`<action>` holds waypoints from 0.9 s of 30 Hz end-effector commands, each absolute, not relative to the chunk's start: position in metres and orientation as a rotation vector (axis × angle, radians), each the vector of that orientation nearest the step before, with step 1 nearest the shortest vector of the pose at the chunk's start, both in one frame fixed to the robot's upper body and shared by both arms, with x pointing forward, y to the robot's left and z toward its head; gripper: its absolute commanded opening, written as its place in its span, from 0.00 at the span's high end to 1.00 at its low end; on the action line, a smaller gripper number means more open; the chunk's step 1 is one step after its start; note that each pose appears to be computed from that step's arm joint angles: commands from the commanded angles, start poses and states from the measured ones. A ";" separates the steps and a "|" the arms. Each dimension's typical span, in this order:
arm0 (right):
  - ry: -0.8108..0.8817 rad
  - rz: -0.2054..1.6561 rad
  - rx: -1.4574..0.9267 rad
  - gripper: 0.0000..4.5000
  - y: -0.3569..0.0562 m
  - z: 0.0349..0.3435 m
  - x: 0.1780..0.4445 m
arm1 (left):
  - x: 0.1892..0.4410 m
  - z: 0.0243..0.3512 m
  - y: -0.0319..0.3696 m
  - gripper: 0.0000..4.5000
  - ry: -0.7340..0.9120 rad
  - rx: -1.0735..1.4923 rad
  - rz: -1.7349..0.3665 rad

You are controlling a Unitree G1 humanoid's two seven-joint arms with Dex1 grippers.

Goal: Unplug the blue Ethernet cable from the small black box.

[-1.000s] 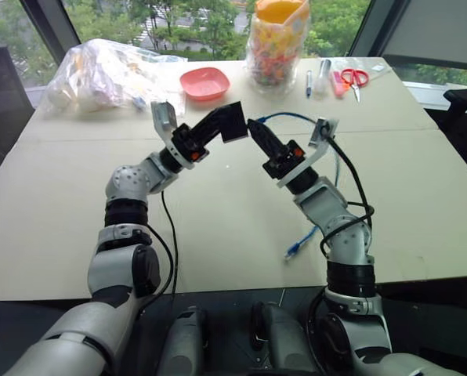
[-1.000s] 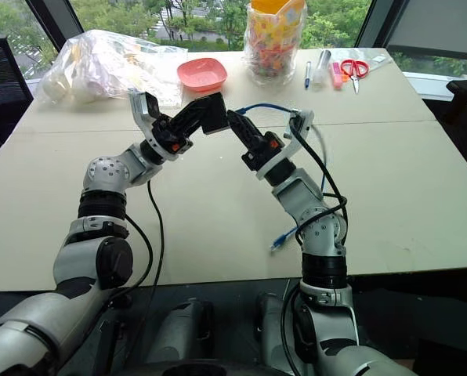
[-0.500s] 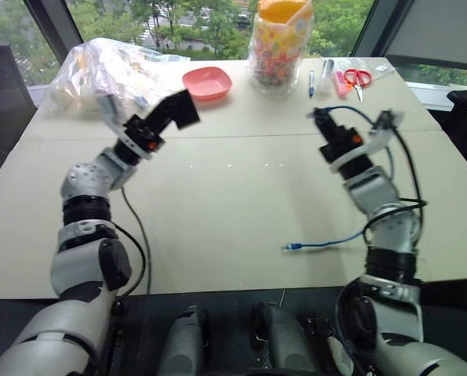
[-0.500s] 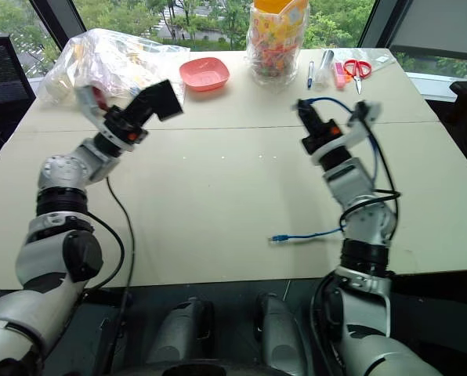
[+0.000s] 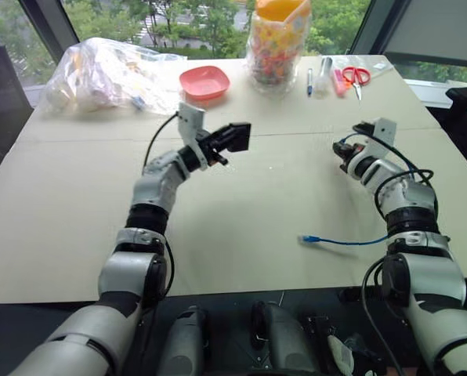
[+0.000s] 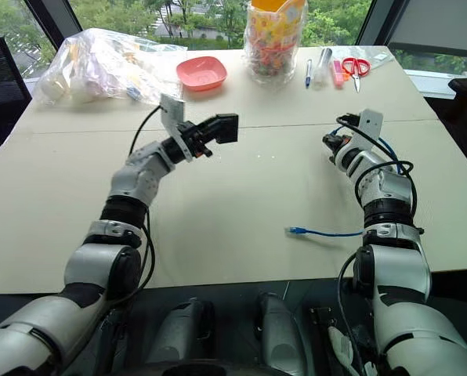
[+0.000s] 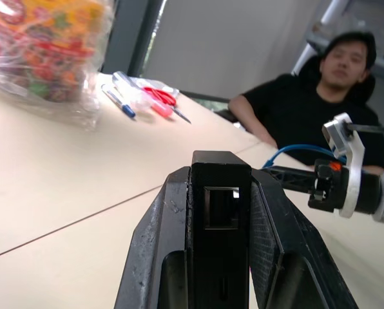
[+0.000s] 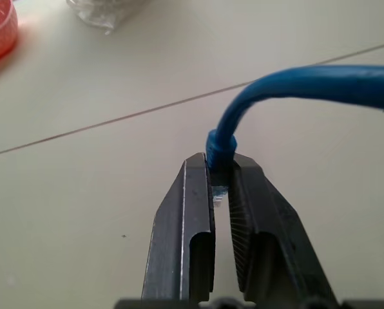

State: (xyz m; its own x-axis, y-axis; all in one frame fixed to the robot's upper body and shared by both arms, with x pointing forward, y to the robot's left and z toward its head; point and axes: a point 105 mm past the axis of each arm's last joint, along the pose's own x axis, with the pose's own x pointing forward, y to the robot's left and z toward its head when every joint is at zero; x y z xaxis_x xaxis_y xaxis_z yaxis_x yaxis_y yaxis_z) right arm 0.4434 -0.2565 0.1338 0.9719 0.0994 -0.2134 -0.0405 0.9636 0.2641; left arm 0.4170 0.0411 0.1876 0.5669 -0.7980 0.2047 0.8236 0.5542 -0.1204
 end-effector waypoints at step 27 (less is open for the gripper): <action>-0.007 0.365 0.081 0.00 -0.178 0.169 0.357 | 0.424 0.175 0.008 0.01 -0.165 0.023 -0.971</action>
State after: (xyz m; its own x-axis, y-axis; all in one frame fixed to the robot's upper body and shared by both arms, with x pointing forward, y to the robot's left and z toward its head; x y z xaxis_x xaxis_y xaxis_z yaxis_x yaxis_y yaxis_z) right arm 0.3623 -0.1741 0.1440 0.9331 0.3523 -0.0716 -0.3431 0.9322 0.1151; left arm 0.4245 0.0017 0.1480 0.5879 -0.8077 0.0454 0.8044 0.5896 0.0735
